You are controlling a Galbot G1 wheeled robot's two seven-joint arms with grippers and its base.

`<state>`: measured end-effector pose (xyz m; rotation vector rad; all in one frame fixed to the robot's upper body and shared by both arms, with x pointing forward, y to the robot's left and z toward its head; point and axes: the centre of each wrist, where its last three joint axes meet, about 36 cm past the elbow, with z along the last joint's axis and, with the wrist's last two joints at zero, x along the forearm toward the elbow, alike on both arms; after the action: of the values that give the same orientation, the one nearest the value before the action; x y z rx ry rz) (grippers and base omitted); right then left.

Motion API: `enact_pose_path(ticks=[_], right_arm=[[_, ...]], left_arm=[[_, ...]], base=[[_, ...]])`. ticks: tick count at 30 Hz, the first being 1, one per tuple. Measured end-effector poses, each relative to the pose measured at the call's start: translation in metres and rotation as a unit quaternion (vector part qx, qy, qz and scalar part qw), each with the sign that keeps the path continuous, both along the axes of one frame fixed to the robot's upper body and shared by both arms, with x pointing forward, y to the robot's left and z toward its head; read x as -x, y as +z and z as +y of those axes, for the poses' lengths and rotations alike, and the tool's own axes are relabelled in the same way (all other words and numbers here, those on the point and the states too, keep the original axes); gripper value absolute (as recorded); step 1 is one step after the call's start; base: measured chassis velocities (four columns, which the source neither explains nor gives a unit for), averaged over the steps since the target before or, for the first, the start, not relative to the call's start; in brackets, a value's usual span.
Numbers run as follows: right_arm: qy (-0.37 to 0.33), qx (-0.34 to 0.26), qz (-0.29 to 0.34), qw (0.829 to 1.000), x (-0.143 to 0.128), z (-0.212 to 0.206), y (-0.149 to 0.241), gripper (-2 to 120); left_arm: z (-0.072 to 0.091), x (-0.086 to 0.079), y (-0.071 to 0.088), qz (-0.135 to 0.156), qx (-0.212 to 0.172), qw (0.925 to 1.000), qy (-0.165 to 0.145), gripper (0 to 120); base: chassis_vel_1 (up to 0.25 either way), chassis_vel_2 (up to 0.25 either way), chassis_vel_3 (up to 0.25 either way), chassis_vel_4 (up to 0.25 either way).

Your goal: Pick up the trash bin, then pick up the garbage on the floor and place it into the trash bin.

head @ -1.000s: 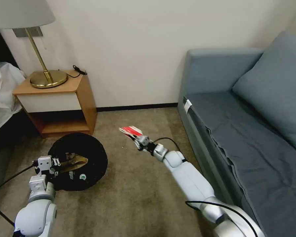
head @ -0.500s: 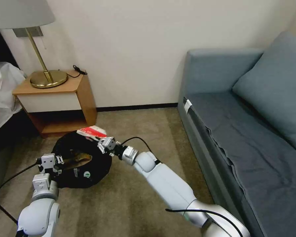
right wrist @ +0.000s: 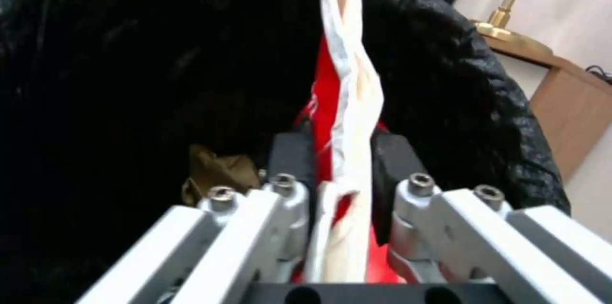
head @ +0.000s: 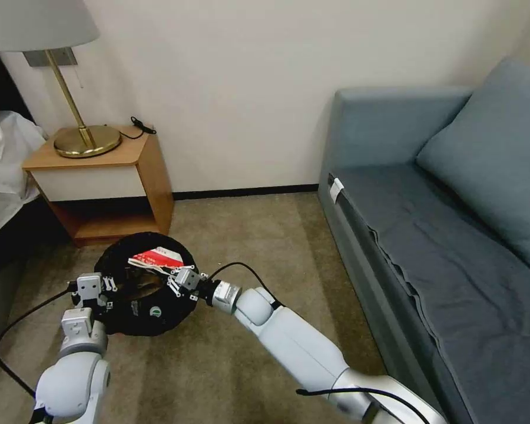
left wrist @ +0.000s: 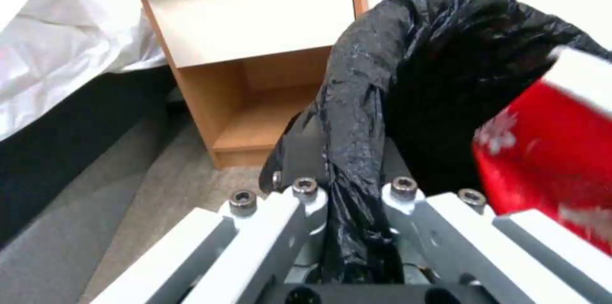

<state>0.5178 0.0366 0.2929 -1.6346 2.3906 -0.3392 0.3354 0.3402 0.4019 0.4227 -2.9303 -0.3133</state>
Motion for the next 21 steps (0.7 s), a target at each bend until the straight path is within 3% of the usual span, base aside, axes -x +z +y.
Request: enact_pose_path(ticks=[15,21], right_arm=[[-0.017,-0.003,-0.01,1.0,-0.005,-0.006,0.001,70],[-0.058,-0.03,-0.016,0.998,-0.029,-0.019,0.024,96]], left_arm=[[-0.001,0.002,-0.005,0.005,0.005,1.0,0.004,4],[0.004,0.004,-0.004,0.001,0.006,0.9999,0.01,4]], base=[[0.0,0.0,0.0,0.0],[0.0,0.0,0.0,0.0]])
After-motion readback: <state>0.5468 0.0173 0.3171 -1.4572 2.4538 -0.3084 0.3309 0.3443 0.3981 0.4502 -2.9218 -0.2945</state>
